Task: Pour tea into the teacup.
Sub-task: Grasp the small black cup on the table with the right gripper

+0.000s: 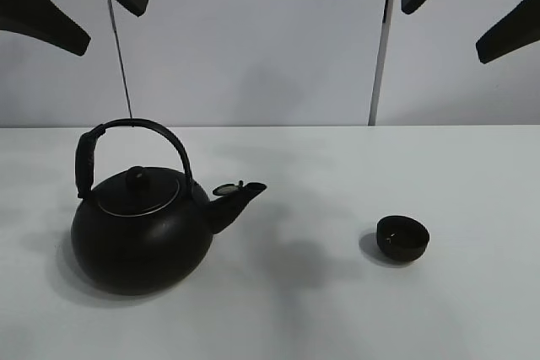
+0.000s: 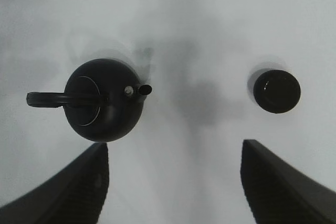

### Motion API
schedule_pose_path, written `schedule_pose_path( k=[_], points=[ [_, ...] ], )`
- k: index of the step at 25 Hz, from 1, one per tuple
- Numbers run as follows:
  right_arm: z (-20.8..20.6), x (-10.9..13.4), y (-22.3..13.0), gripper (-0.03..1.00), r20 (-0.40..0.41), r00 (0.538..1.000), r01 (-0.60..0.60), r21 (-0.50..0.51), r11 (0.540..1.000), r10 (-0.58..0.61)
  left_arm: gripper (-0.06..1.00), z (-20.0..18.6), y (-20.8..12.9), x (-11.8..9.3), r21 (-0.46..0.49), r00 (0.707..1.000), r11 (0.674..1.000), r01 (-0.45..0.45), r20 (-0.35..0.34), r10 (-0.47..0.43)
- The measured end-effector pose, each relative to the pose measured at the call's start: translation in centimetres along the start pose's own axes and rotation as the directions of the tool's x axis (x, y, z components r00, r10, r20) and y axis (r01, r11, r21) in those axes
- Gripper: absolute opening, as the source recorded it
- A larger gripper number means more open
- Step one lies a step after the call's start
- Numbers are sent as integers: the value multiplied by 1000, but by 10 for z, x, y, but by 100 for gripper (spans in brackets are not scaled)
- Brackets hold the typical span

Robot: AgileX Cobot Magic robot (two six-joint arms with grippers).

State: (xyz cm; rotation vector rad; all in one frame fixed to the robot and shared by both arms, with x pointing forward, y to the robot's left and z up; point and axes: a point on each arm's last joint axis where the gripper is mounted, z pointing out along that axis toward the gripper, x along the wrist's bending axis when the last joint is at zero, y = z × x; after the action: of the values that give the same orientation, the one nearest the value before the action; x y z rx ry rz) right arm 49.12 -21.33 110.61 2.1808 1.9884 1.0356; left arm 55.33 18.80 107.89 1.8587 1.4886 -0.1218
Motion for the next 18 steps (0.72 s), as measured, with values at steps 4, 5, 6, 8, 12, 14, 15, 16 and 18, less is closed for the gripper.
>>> schedule_pose_path(
  k=[4, 5, 6, 8, 12, 14, 15, 16, 18],
  points=[
    [0, 0, 0, 48, -1, 1000, -1, 0, 1000, 1, 54, 0, 0, 0, 0, 1000, 1000, 0, 0, 0],
    [0, 0, 0, 48, -1, 1000, -1, 0, 1000, 1, 54, 0, 0, 0, 0, 1000, 1000, 0, 0, 0],
    [0, 0, 0, 48, -1, 1000, -1, 0, 1000, 1, 54, 0, 0, 0, 0, 1000, 1000, 0, 0, 0],
    [0, 0, 0, 48, -1, 1000, 4, 0, 1000, -4, 54, 0, 0, 0, 0, 1000, 1000, 0, 0, 0],
    [0, 0, 0, 48, 1, 999, 50, 4, 999, -50, 54, 0, 0, 0, 0, 1000, 1000, 0, 0, 0],
    [1, -1, -1, 49, 11, 996, 84, 9, 996, -84, 54, 0, 0, 0, 0, 1000, 1000, 0, 0, 0],
    [1, -2, -1, 50, 15, 995, 102, 15, 995, -102, 54, 0, 0, 0, 0, 1000, 1000, 0, 0, 0],
    [3, -3, -1, 52, 20, 993, 119, 23, 993, -119, 54, 0, 0, 0, 0, 1000, 1000, 0, 0, 0],
    [7, -4, 0, 57, 26, 987, 155, 42, 987, -157, 54, 0, 0, 0, 0, 1000, 1000, 0, 0, 0]
  ],
)
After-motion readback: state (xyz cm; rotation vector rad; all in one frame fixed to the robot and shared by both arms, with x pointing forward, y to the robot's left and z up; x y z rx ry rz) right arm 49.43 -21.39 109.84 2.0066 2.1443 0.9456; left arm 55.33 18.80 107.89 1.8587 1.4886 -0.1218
